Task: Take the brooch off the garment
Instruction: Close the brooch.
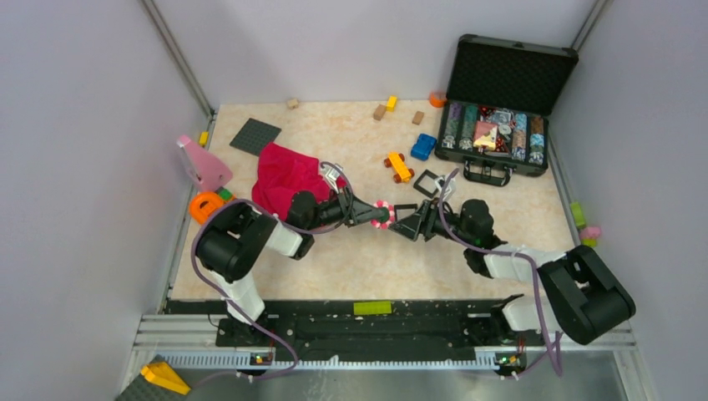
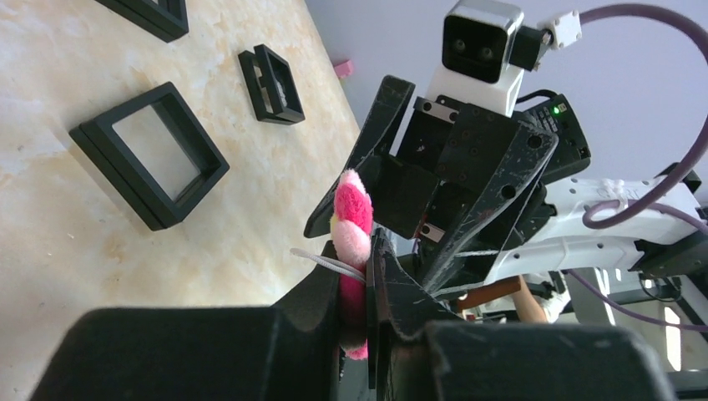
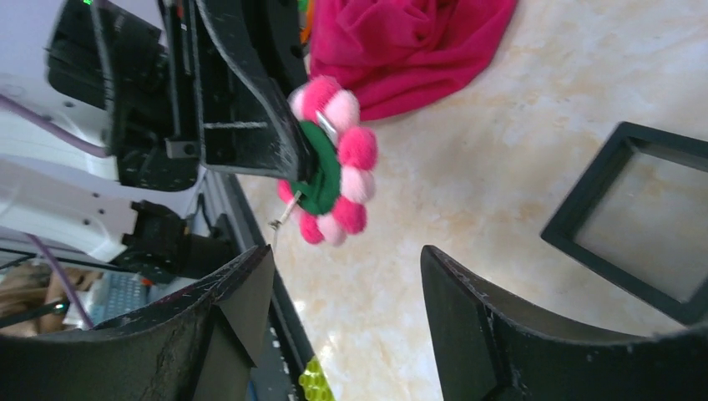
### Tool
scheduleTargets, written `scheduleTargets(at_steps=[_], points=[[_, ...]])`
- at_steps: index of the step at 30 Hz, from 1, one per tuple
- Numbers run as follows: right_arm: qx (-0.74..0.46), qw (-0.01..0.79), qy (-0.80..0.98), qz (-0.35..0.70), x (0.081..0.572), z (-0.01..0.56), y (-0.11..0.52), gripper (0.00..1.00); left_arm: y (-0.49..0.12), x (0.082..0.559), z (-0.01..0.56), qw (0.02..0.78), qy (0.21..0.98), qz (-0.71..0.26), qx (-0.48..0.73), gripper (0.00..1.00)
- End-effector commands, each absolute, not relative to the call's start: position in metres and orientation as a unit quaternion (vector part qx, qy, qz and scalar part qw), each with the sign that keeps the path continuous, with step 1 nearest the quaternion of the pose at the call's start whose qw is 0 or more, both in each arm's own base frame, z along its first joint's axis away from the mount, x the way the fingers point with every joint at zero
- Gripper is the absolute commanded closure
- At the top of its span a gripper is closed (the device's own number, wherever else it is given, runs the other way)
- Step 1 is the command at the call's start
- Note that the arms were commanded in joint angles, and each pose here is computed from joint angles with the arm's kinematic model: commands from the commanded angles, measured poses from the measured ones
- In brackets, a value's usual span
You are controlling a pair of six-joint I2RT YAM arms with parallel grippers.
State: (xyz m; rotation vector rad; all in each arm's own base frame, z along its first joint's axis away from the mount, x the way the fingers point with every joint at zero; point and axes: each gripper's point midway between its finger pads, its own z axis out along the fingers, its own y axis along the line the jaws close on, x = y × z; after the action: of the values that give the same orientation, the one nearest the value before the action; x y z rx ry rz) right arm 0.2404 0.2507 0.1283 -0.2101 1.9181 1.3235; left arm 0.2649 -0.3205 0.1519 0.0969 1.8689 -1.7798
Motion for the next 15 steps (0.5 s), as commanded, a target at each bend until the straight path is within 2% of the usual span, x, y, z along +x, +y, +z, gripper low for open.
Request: scheduleTargets(at_steps=[1,8,11,15], points=[[-0.098,0.401,0.691,0.594,0.2472,0.1789,0.2678,0.33,-0.3224,0.2598,0.1725,0.281,0.655,-0.700,0.053,0.95],[-0.084,0.391,0.682,0.612,0.2538,0.1812,0.2732,0.49,-0.3229,0.2582,0.1753,0.274,0.645,-0.711,0.050,0.95],[-0.082,0.387,0.681,0.616,0.2552,0.1807,0.2747,0.50,-0.3230,0.2568,0.1766,0.271,0.640,-0.717,0.049,0.94],[-0.081,0.391,0.677,0.619,0.2554,0.1854,0.2748,0.67,-0.3222,0.2564,0.1779,0.273,0.637,-0.719,0.051,0.92]])
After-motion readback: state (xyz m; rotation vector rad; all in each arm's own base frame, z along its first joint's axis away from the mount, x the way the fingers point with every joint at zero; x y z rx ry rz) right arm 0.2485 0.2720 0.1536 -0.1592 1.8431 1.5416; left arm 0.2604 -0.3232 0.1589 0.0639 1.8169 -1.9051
